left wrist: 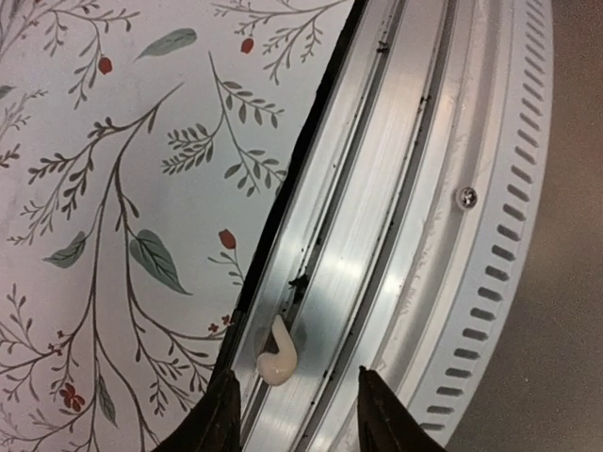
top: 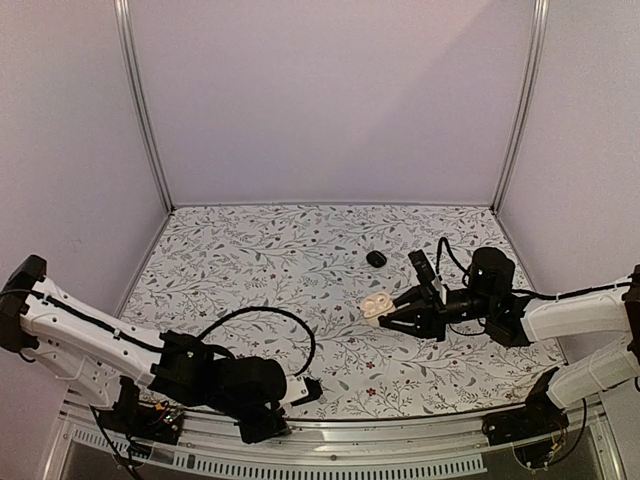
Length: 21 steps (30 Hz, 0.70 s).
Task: Insert the wireless bluetooth earbuds into the charging case
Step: Pick up the left earbud from the corner of the board.
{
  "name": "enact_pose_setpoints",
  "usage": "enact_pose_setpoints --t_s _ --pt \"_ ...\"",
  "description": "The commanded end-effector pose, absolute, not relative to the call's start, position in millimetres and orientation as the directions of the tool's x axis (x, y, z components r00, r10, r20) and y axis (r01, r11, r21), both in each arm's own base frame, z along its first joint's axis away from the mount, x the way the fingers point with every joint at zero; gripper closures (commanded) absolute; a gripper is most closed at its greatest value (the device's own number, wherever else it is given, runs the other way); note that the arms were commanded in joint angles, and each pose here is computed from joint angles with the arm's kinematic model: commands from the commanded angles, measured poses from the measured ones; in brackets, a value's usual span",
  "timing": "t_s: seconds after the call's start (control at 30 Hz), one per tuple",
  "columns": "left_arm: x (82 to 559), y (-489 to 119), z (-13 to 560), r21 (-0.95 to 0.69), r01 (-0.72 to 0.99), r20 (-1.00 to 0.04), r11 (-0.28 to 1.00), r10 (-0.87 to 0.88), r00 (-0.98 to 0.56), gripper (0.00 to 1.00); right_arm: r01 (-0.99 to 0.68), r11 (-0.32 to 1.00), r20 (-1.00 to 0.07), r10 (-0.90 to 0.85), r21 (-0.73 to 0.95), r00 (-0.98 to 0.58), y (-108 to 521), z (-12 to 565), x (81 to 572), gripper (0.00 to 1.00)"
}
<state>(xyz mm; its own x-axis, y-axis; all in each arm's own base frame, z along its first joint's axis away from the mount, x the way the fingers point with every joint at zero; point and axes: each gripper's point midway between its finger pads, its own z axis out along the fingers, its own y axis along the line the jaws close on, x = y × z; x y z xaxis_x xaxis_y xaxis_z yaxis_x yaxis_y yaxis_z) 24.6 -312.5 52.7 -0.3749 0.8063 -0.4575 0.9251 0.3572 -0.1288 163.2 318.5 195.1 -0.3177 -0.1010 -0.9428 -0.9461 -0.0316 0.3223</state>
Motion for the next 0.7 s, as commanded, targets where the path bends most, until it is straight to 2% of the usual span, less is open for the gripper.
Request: enact_pose_setpoints --t_s 0.0,0.2,0.67 --pt "20.7 -295.6 30.7 -0.049 0.937 -0.328 0.345 0.881 -0.341 0.58 -0.95 -0.038 -0.947 -0.095 0.311 -0.306 316.5 198.1 162.9 1.0" --pt "21.4 -290.9 14.7 -0.02 0.937 -0.257 0.35 0.904 -0.343 0.59 -0.951 -0.047 -0.949 -0.095 0.306 -0.301 315.7 198.8 161.3 1.0" --pt "26.9 -310.5 21.2 0.012 0.953 -0.292 0.304 0.912 -0.287 0.62 -0.95 -0.053 -0.948 -0.1 0.309 -0.303 315.6 197.0 160.4 1.0"
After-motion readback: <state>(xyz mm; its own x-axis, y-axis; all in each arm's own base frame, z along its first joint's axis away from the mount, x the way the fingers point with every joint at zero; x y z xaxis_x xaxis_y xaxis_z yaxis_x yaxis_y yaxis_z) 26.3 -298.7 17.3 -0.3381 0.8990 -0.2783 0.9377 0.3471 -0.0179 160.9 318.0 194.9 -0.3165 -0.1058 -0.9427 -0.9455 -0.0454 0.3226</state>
